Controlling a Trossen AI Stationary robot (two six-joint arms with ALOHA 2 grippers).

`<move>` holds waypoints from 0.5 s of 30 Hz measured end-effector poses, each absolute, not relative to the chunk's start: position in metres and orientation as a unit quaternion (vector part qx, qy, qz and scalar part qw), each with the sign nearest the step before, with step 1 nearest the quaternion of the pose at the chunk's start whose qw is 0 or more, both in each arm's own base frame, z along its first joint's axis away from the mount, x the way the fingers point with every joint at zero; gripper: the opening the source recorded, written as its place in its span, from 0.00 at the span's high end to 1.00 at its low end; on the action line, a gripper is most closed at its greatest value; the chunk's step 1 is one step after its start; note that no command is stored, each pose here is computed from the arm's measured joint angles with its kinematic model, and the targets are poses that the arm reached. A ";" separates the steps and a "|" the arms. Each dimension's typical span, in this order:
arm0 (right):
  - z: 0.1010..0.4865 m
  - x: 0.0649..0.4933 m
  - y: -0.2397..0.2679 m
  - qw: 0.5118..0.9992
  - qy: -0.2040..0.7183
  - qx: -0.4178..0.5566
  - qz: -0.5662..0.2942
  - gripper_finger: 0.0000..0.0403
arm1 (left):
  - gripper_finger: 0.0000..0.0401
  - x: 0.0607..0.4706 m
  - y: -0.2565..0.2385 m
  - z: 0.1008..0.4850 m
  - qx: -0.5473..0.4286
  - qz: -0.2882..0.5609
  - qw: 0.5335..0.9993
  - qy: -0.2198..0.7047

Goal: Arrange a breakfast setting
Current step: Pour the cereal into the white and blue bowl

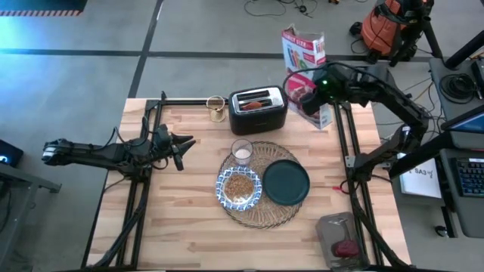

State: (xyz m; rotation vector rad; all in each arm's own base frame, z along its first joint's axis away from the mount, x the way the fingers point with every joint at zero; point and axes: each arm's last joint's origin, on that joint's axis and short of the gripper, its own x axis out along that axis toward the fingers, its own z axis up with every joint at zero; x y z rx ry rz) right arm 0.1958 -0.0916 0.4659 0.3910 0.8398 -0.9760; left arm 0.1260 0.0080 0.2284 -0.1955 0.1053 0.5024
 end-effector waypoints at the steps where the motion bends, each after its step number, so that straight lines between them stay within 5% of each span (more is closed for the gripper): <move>1: 0.463 0.196 -0.093 0.775 0.392 0.172 -0.464 0.89 | 0.79 0.126 0.008 0.228 -0.097 0.248 0.963 0.052; 15: 0.388 0.194 -0.132 0.651 0.509 0.143 -0.544 0.89 | 0.79 0.126 0.008 0.228 -0.097 0.248 0.963 0.052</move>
